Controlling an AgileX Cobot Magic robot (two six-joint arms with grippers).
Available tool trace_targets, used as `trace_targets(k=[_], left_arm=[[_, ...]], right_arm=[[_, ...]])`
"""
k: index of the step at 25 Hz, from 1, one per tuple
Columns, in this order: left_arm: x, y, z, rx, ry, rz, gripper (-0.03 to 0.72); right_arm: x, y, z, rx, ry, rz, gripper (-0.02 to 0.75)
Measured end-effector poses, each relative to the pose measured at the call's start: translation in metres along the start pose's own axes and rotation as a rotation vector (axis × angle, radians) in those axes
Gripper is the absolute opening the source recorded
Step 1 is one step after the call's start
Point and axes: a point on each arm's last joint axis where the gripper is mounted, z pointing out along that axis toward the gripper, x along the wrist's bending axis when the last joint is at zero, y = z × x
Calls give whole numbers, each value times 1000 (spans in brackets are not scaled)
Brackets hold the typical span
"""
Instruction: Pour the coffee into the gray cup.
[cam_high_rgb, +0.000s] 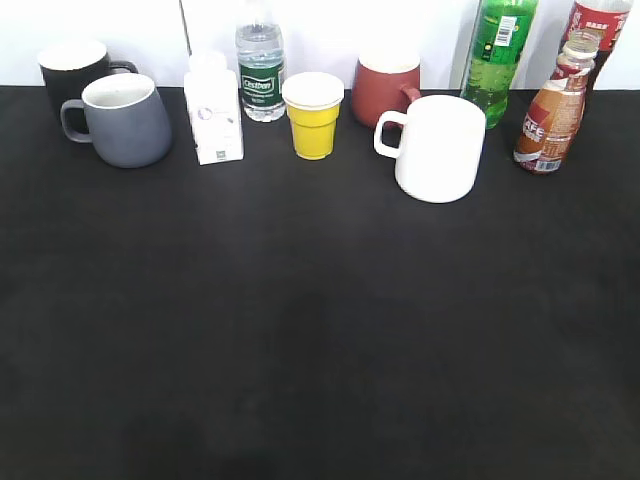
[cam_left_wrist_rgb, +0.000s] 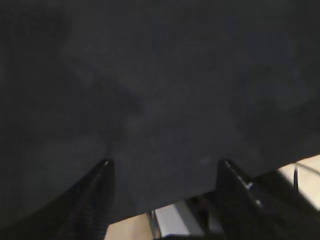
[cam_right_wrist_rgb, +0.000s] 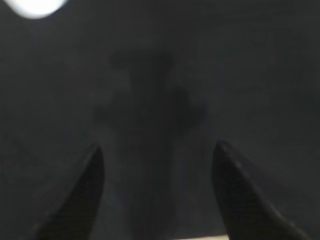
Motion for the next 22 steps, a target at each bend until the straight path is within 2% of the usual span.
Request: trace_targets(k=[6, 9, 12, 16, 18, 22], left_arm=[[-3, -54, -59, -343, 5, -25, 482], [1, -89, -66, -468, 40, -8, 482], [6, -114, -49, -495, 71, -2, 482], [11, -123, -26, -437, 97, -3, 482], [11, -123, -26, -439, 98, -2, 482], [11, -119, -25, -487, 96, 1, 482]], right_arm=[[-7, -50, -64, -252, 12, 16, 527], [-14, -87, -53, -245, -21, 9, 527], [-17, -119, -30, -204, -32, -23, 527], [-19, -142, 5, -101, -32, -77, 526], [-15, -140, 9, -137, 3, -84, 526], [-14, -136, 16, -200, 19, -98, 526]])
